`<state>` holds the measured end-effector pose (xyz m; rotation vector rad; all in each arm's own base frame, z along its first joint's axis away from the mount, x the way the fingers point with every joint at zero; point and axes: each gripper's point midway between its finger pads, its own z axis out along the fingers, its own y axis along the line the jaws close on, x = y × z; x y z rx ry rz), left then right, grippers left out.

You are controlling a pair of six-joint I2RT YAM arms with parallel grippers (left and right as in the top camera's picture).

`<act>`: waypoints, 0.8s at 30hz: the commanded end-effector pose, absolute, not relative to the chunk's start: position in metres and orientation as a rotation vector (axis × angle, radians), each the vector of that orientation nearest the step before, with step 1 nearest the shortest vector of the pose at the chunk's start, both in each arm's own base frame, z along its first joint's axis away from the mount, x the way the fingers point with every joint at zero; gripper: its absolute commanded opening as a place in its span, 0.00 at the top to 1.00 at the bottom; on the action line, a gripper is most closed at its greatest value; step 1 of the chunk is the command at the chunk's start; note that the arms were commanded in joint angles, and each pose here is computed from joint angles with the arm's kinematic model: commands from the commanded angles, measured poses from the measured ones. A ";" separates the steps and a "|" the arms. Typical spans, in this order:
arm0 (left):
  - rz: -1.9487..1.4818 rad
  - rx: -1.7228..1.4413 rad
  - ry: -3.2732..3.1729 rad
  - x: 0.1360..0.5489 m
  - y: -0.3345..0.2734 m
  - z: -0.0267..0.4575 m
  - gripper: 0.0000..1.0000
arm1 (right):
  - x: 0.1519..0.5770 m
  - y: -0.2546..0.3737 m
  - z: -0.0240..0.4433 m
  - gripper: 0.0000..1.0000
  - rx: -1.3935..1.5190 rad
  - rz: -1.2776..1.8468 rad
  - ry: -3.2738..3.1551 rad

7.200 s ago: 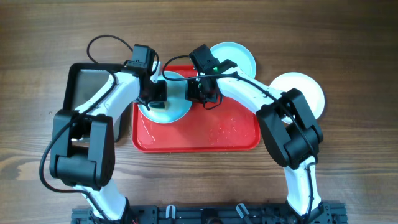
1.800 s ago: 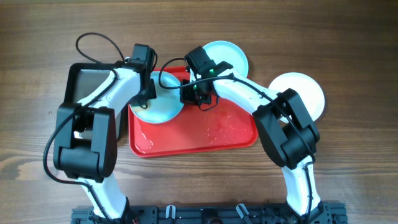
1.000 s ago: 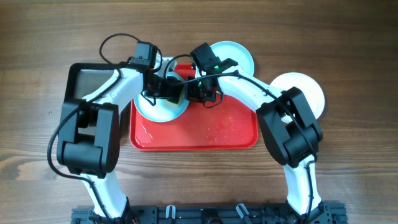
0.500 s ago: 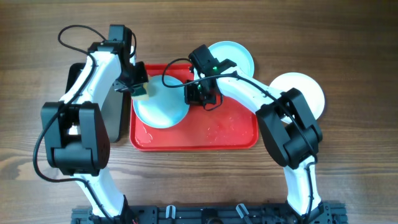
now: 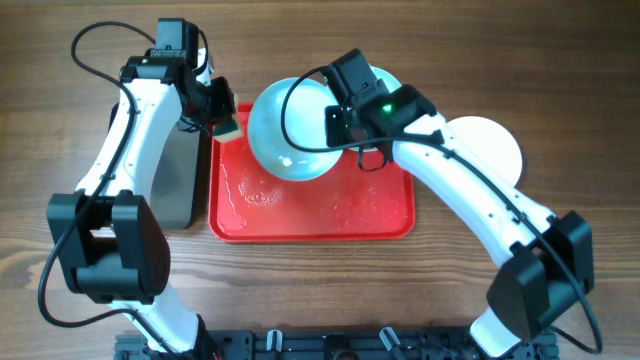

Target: Clean dirty plates on tray and stack at the side

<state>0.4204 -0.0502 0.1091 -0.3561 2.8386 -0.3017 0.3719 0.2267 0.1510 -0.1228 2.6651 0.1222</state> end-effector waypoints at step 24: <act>-0.318 -0.384 2.812 0.424 -0.048 0.117 0.96 | 0.330 0.223 0.299 0.96 -0.170 -0.933 1.692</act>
